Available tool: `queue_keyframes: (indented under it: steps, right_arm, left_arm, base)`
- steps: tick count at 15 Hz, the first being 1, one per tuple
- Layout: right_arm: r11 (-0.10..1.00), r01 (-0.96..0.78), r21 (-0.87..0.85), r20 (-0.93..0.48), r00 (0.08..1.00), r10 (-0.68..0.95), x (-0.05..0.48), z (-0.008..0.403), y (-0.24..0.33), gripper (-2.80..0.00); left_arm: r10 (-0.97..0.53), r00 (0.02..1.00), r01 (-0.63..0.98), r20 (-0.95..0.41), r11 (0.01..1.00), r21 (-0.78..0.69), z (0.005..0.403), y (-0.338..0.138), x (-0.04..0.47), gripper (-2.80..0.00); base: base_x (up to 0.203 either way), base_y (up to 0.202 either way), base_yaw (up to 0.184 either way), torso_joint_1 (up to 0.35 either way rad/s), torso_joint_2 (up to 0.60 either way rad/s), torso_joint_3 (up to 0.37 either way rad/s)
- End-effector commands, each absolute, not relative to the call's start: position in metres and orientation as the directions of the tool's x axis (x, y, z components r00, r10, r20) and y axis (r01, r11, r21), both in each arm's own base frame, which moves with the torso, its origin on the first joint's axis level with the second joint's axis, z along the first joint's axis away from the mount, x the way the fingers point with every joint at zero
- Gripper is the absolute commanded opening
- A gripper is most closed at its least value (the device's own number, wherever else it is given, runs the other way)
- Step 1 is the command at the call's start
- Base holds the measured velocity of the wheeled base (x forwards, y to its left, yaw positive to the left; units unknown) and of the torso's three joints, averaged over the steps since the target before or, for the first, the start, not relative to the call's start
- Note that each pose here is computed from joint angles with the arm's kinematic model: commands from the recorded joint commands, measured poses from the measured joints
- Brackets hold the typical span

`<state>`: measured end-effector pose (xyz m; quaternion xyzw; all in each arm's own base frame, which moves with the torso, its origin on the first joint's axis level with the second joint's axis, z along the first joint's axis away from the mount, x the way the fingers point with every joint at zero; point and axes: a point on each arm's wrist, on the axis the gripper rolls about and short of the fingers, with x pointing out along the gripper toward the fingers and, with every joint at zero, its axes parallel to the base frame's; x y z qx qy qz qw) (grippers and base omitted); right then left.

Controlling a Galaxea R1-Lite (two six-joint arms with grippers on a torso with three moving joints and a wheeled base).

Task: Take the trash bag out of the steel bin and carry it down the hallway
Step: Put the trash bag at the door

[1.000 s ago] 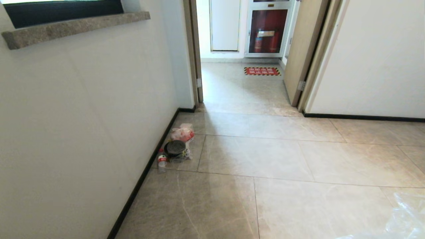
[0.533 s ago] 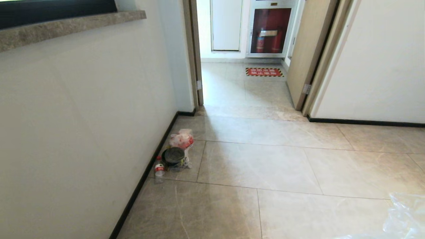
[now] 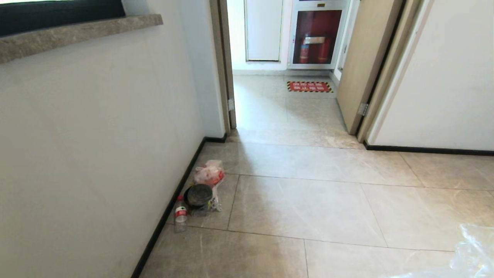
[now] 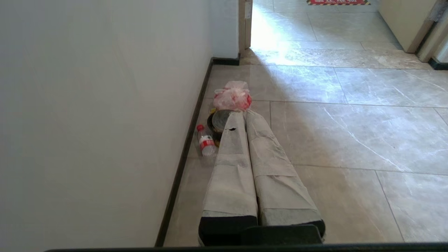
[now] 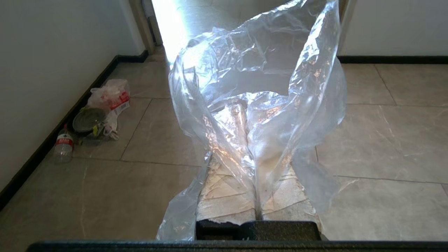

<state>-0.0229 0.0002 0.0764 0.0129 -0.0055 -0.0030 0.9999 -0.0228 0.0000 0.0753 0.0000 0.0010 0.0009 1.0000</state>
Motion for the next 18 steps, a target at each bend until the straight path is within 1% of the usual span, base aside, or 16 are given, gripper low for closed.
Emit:
queue_keyframes:
  steps: [1,12,18]
  right_arm:
    - [1.0,0.004,0.025,0.011,1.0,-0.005,-0.0228,0.0761,0.0002,-2.8]
    - [1.0,0.005,0.025,0.011,1.0,-0.005,-0.0228,0.0761,0.0002,-2.8]
    - [1.0,0.004,0.025,0.011,1.0,-0.005,-0.0229,0.0763,0.0002,-2.8]
  left_arm:
    - [0.003,1.0,-0.003,-0.003,1.0,0.0,0.0752,0.0001,-0.0228,-2.8]
    - [0.003,1.0,-0.003,-0.002,1.0,0.0,0.0756,0.0001,-0.0229,-2.8]
    - [0.002,1.0,-0.002,-0.003,1.0,0.002,0.0752,0.0,-0.0228,-2.8]
  base:
    - [0.196,0.0,0.001,0.0,0.0,0.0]
    - [0.187,0.0,0.0,0.001,0.0,0.003]
    - [0.0,0.0,0.0,0.0,0.0,0.0]
